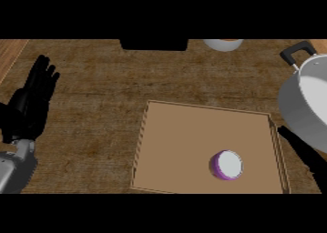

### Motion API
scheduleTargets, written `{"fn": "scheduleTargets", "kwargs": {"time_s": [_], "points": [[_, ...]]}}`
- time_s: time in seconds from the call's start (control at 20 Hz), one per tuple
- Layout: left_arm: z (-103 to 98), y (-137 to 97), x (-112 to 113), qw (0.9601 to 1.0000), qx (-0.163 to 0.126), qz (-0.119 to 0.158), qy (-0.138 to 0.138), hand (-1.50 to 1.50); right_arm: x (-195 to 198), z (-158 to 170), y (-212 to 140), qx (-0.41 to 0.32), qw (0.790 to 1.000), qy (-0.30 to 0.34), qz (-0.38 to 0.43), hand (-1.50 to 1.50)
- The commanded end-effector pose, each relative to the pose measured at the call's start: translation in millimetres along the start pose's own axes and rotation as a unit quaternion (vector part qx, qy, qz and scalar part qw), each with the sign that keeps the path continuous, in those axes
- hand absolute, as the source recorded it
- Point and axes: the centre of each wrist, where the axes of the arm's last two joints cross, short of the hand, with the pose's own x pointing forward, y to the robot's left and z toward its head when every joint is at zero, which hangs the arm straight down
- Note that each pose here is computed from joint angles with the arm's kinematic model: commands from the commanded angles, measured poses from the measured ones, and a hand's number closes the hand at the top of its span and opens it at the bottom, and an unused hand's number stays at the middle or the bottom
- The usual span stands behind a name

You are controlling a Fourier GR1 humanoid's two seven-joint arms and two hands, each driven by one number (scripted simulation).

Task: Pick the can from the tray and place it in the pot

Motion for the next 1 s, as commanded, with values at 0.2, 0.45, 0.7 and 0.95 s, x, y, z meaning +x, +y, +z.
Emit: {"fn": "scheduleTargets", "kwargs": {"time_s": [0.2,0.45,0.7,0.95], "points": [[0,1,6,1.0,0.005,-0.001,0.008,0.0,68,-16,25,0.052,0.998,0.041,0.024,-1.5],[0,6,-8,0.9999,0.01,0.004,0.006,0.0,75,-44,48,0.074,0.996,0.046,0.017,-1.5],[3,-4,-21,0.9999,0.009,-0.003,0.011,0.0,77,-42,62,0.071,0.992,0.093,0.057,-1.5],[-9,14,-23,0.9999,0.015,-0.004,0.005,0.0,50,-51,66,0.073,0.99,0.104,0.06,-1.5]]}}
